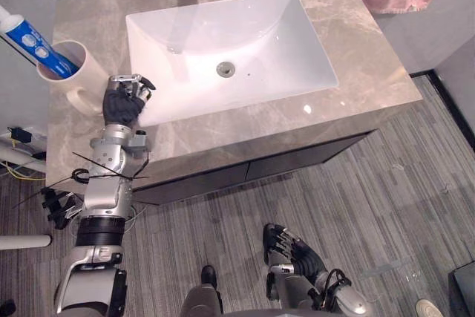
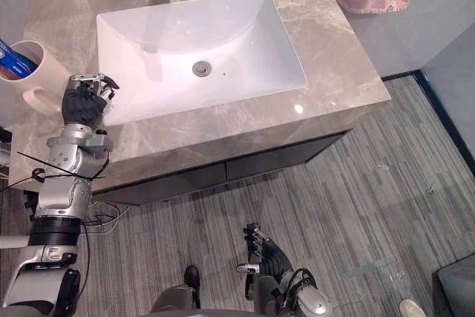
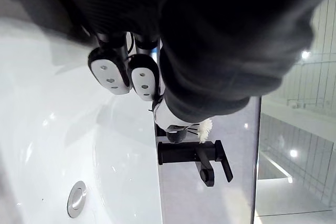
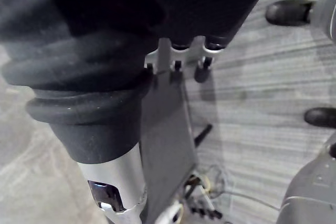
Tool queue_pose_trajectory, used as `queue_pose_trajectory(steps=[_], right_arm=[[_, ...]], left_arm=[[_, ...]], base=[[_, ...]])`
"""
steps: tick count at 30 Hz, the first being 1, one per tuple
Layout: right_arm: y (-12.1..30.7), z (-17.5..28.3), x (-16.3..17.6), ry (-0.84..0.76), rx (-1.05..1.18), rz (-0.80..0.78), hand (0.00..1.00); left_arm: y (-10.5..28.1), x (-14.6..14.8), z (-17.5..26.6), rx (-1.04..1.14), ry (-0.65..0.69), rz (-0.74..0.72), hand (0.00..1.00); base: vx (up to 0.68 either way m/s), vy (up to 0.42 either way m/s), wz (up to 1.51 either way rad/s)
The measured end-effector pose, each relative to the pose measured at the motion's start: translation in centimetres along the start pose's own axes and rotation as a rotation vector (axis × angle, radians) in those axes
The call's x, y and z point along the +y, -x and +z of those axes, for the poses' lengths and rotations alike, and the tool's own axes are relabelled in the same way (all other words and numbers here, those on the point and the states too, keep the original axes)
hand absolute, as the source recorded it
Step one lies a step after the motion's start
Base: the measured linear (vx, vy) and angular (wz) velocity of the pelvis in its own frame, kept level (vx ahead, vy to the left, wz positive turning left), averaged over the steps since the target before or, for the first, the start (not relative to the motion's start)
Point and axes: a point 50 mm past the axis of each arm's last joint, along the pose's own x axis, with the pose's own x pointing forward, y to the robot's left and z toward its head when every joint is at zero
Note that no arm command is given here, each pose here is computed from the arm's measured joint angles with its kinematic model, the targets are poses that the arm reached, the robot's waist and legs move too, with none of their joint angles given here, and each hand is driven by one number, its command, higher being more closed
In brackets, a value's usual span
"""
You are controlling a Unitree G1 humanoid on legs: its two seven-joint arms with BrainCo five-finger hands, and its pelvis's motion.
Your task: Organize washtable
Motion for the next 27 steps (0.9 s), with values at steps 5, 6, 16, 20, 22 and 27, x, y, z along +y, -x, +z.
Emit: queue_pose_trajectory(steps=[5, 6, 16, 20, 22, 27], right_arm=[[0.3, -0.3, 0.1, -0.007, 0.010, -0.003, 0.00], [0.3, -0.3, 0.1, -0.007, 0.010, -0.003, 0.00], [0.0, -0.2, 0.3, -0.019, -0.001, -0.003, 0.00], [0.0, -0.2, 0.4, -0.021, -0.002, -0.002, 0.00], [0.0, -0.2, 0.4, -0.021, -0.001, 0.000, 0.00], [0.1, -0.5, 0.3, -0.017, 0.011, -0.002, 0.00]], left_arm=[[-0.7, 0.5, 0.1, 0.008, -0.015, 0.014, 1.00], [-0.9, 0.5, 0.4, 0.002, -0.014, 0.017, 1.00], [0.8, -1.0, 1.3, -0.049, -0.014, -0.080, 1.00], [2.3, -1.2, 0.4, -0.013, 0.001, -0.123, 1.00], [3.3, -1.2, 0.1, 0.005, 0.016, -0.145, 1.00], [5.1, -0.8, -1.2, 0.066, 0.027, -0.154, 1.00]], base=[[-0.01, 0.041, -0.02], [0.00, 0.000, 0.00], [0.00, 0.000, -0.01], [-0.01, 0.025, 0.01], [-0.03, 0.039, 0.05], [-0.02, 0.027, 0.08]])
